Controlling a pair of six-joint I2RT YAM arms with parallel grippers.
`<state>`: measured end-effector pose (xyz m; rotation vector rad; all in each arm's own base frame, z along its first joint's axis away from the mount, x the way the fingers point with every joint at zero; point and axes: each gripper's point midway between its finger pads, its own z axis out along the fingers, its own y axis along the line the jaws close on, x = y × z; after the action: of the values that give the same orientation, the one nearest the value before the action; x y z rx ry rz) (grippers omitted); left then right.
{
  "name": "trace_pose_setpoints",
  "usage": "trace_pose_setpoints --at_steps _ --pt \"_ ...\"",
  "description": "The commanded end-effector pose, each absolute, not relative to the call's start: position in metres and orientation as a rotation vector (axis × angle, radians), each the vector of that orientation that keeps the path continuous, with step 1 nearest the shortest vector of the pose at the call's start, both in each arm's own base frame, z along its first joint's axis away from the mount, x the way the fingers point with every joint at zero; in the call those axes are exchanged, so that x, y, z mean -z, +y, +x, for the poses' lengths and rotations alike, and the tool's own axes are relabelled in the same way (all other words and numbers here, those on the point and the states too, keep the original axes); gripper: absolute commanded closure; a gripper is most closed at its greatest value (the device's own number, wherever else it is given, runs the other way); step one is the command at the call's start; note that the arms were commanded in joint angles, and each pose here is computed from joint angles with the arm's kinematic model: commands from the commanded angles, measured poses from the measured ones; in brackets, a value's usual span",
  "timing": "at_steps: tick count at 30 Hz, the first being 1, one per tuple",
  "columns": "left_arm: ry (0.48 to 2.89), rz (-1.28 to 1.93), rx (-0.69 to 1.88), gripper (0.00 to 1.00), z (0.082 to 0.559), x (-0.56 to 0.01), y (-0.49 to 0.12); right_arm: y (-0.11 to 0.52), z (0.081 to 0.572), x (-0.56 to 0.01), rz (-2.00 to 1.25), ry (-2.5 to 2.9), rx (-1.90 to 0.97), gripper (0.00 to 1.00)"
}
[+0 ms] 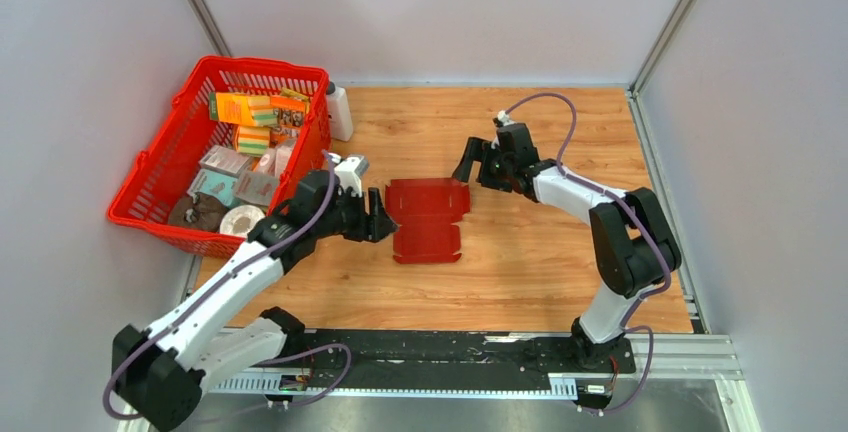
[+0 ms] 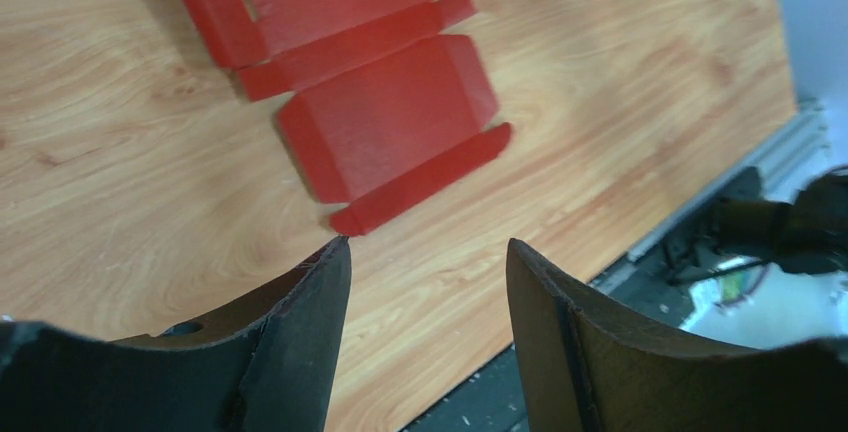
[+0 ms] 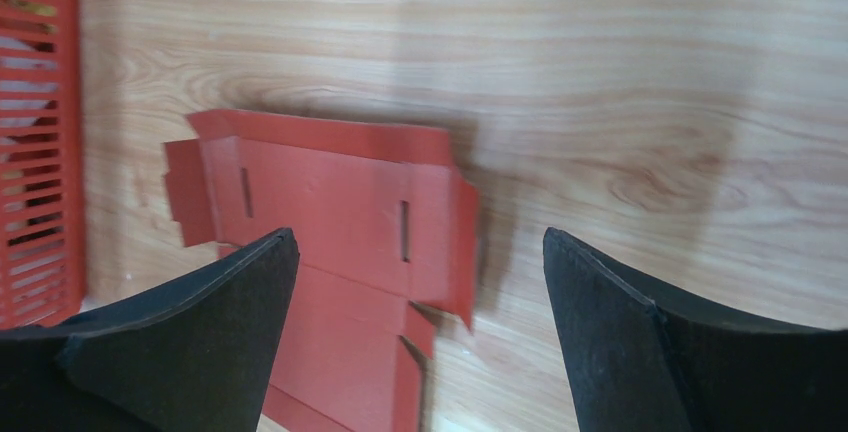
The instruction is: Fold the paper box
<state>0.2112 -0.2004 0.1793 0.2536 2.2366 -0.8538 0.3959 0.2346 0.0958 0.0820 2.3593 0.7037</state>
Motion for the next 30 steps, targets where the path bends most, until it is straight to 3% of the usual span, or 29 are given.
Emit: trace_pose_setpoints --at_steps 1,11,30 --pt "2.170 0.219 0.706 0.35 0.259 -0.186 -0.205 0.221 0.409 -0.118 0.139 2.233 -0.768 0.05" --pt "2.431 0.191 0.282 0.34 0.328 -0.119 -0.196 0.237 0.411 -0.100 0.017 2.298 -0.867 0.08" --pt "2.490 0.152 0.252 0.48 0.363 -0.052 -0.205 0.249 0.411 -0.104 -0.091 2.286 -0.950 0.10"
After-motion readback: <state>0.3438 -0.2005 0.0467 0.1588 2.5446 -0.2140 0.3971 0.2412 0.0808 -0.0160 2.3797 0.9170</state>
